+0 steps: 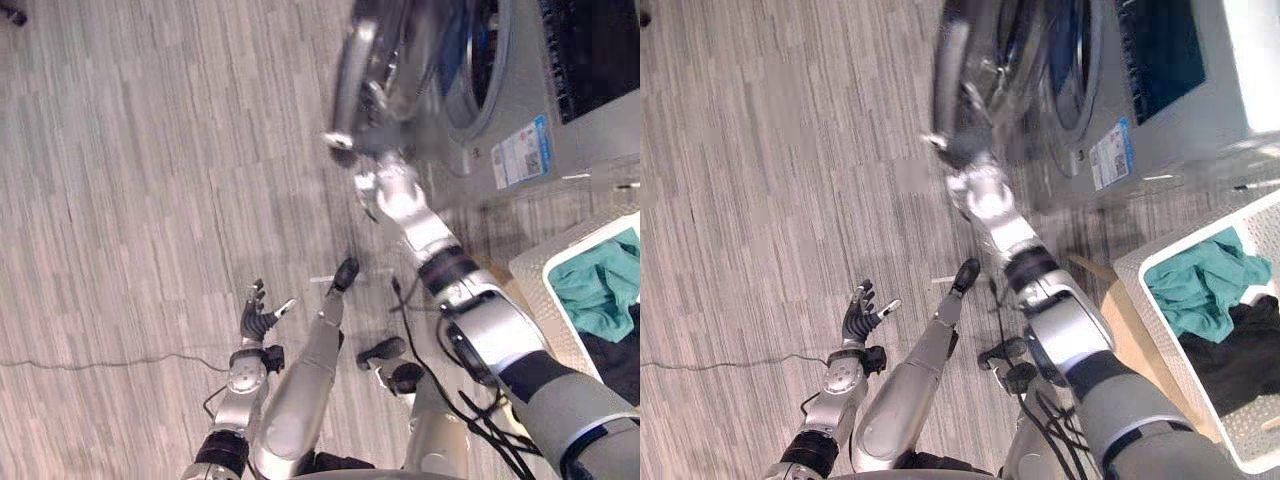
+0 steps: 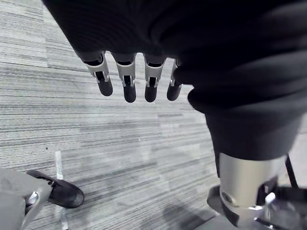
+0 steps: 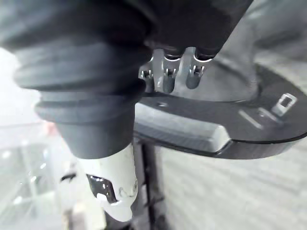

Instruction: Pick up the laundry basket with both hands and put the clothes into the washing machine.

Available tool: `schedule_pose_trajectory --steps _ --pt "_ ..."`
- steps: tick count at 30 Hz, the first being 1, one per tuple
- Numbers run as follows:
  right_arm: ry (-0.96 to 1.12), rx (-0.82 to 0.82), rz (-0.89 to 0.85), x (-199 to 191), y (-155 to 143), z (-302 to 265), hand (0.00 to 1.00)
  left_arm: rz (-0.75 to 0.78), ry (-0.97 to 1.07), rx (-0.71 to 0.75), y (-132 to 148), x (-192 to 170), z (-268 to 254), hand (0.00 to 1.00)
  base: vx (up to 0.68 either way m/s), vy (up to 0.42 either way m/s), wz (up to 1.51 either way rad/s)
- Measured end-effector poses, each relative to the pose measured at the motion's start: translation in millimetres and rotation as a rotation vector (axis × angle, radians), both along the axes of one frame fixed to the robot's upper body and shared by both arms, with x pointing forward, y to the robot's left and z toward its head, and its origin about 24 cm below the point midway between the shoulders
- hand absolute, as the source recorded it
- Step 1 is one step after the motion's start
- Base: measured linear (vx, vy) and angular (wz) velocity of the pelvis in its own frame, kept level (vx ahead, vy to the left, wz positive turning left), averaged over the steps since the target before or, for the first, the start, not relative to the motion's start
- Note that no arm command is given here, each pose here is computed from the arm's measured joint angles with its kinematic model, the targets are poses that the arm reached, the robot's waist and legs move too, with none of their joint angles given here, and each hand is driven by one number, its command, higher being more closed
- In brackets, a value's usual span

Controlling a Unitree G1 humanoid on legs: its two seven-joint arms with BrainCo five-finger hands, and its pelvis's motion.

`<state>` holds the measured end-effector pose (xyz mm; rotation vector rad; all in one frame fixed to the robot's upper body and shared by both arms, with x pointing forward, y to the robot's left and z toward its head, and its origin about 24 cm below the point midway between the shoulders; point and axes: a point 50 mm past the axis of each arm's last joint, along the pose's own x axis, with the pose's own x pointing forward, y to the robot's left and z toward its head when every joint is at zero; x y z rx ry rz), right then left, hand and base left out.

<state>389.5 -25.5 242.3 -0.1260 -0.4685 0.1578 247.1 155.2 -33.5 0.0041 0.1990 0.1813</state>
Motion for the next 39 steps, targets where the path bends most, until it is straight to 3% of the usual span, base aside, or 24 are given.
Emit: schedule_pose_trajectory --steps 3,6,9,16,22,29,34,39 --pt "-0.260 0.005 0.209 -39 52 62 0.00 0.009 -0.028 -0.016 1 2 6 0.00 0.00 -0.160 0.49" --pt "-0.424 0.059 0.341 -73 78 98 0.00 0.007 -0.058 -0.020 0 4 12 0.00 0.02 -0.097 0.42" --pt "-0.458 0.042 0.379 -82 84 99 0.00 0.010 -0.060 -0.023 0 4 12 0.00 -0.02 -0.025 0.06" --pt "-0.350 0.025 0.357 -73 44 34 0.00 -0.008 -0.133 -0.022 -5 24 31 0.00 -0.13 0.036 -0.50" --pt "0.027 -0.052 0.375 -73 7 -90 0.00 -0.044 -0.234 0.091 -2 67 69 0.00 -0.13 0.014 -0.92" --pt "0.397 -0.070 0.293 -92 -40 -195 0.00 0.068 -0.262 0.364 63 116 125 0.00 -0.08 -0.005 -0.73" --pt "0.440 0.013 0.156 -94 -77 -207 0.00 0.218 -0.368 0.469 114 129 190 0.00 -0.04 -0.011 -0.49" --pt "0.360 0.116 0.097 -111 -95 -194 0.00 0.328 -0.480 0.489 143 128 250 0.00 0.01 0.027 -0.26"
